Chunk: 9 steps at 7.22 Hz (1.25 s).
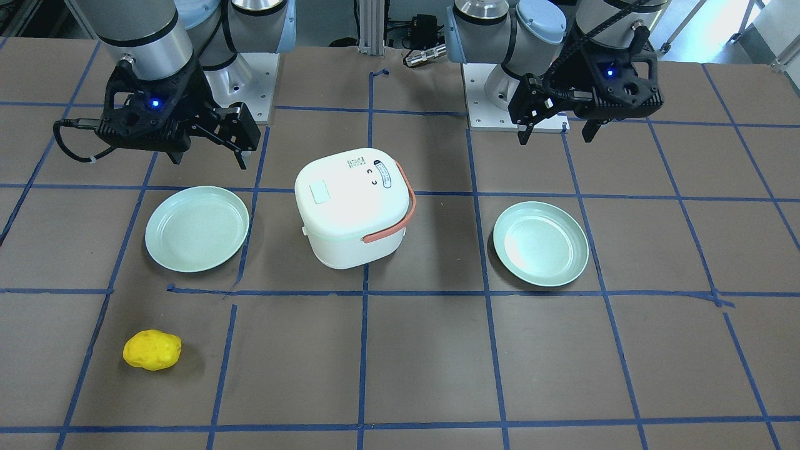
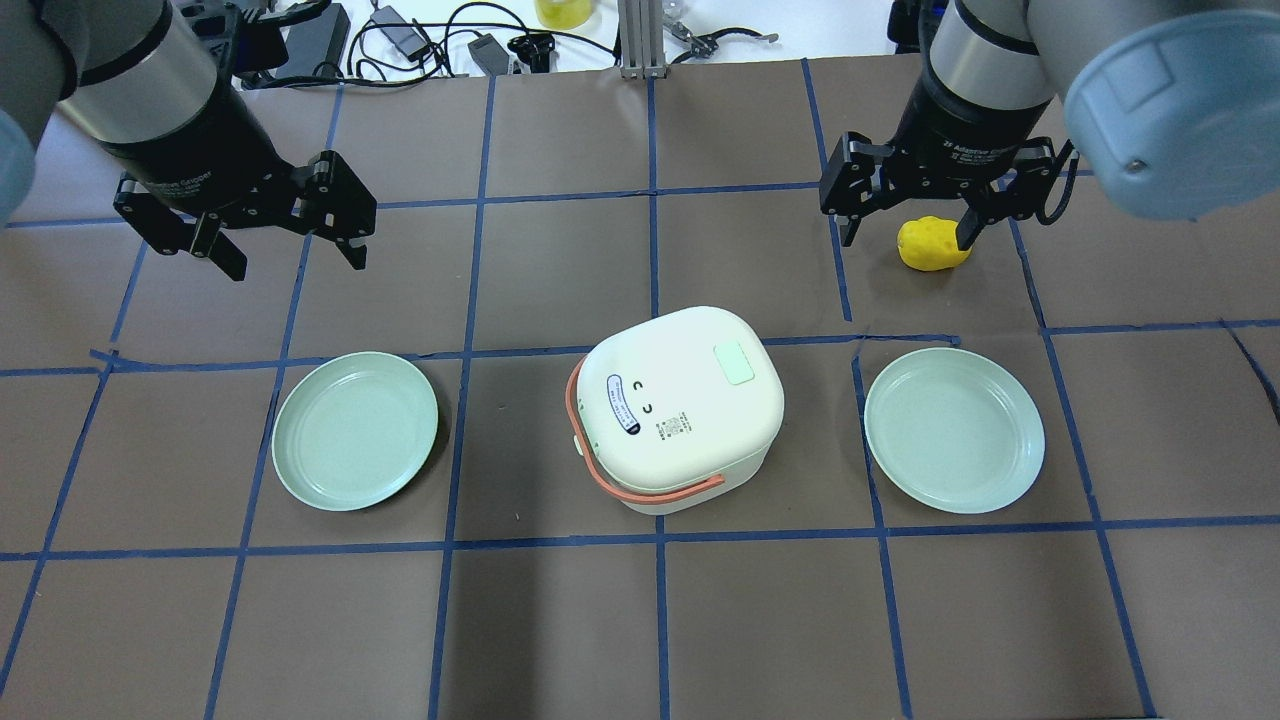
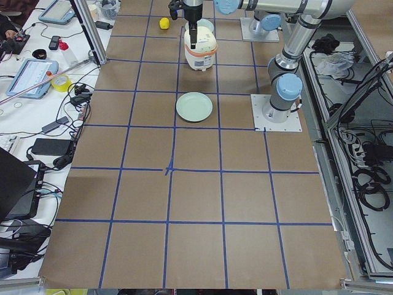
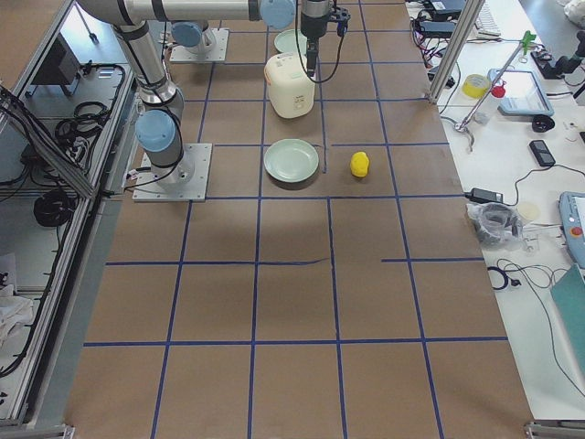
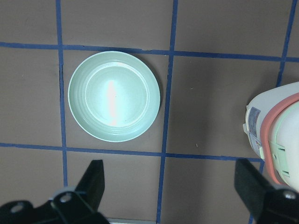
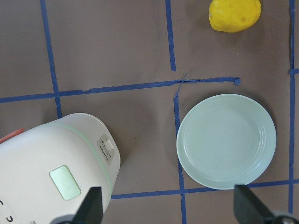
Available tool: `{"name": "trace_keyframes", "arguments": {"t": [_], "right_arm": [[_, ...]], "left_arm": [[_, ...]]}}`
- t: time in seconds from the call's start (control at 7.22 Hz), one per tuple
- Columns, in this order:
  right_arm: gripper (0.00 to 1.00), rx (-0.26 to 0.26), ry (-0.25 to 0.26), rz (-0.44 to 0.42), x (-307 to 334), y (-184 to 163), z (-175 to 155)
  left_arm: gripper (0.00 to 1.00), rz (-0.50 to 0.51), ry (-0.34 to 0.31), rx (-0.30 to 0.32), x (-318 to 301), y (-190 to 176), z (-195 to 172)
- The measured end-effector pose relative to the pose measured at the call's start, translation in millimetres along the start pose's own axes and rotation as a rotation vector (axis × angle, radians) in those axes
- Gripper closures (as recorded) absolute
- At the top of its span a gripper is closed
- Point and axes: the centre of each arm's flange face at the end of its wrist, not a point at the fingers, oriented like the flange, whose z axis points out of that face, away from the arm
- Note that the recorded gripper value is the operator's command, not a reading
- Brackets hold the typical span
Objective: Press rice cooker button
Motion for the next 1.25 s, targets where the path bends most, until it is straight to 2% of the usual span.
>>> {"name": "trace_keyframes", "arguments": {"t": [0.55,1.11,1.25], "right_arm": [[0.0,0.006,0.013,-0.001,1.2,2.2,-3.0],[0.0,0.018,0.003,-0.006,-2.0,3.9,-9.5],[0.15,0.019,-0.013,-0.009,-5.0,4.6,-11.1]], "left_arm": [[0.0,0.0,0.0,0.0,0.0,0.0,0.0],[0.0,0.0,0.0,-0.001,0.0,-0.2,0.2],[0.0,0.0,0.0,0.0,0.0,-0.1,0.2]]}}
